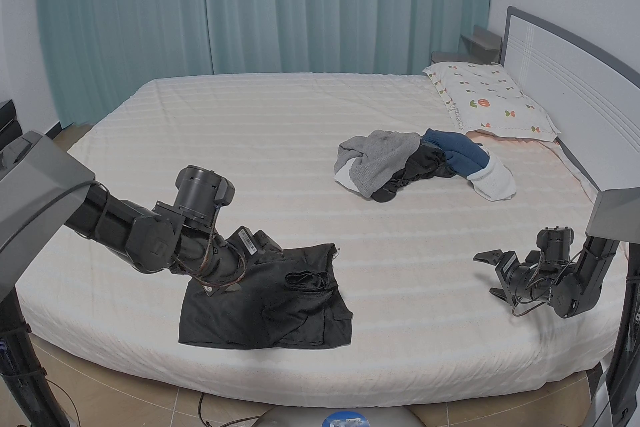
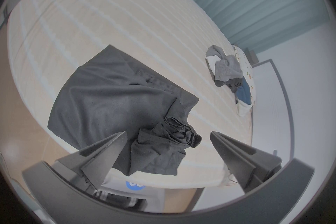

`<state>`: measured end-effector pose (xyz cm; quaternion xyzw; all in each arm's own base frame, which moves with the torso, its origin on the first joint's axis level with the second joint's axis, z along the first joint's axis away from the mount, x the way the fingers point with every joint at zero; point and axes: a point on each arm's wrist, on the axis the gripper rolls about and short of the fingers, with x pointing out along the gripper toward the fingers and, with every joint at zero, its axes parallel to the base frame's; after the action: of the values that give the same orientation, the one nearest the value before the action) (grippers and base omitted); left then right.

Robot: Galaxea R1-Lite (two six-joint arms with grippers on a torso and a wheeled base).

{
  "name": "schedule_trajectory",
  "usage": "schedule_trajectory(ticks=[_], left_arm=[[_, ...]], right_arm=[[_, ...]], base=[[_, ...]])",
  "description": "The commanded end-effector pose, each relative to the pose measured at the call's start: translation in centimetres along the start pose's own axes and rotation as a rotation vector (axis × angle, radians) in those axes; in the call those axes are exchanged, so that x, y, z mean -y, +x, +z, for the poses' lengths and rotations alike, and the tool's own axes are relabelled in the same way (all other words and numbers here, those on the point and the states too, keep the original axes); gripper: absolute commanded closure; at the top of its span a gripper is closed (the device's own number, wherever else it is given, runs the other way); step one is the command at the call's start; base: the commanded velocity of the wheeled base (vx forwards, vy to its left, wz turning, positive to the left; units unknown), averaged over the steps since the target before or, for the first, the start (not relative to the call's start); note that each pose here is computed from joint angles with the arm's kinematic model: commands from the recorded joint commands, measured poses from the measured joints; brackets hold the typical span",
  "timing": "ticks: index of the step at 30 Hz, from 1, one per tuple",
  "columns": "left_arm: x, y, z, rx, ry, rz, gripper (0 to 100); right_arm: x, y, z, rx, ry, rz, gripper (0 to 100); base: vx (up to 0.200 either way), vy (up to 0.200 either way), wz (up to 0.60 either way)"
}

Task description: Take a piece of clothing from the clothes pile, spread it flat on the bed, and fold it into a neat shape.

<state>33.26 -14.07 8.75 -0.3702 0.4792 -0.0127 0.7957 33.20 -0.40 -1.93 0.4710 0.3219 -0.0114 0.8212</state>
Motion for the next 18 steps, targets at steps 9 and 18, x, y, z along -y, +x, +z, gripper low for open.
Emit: schedule_trajectory(ticks=[9, 18], left_arm=[[-4.4, 1.0, 2.9, -0.007, -0.142, -0.042, 0], [-5.9, 2.4, 2.1, -0.028, -0.141, -0.01, 0]], right_arm=[[-3.2, -0.5, -1.2, 0.074, -0.075, 0.001, 0], [-9.9, -1.8, -6.7, 0.032, -0.298, 0.003, 0]], base=[[0.0, 0.2, 0.0], [0.0, 0.2, 0.0]])
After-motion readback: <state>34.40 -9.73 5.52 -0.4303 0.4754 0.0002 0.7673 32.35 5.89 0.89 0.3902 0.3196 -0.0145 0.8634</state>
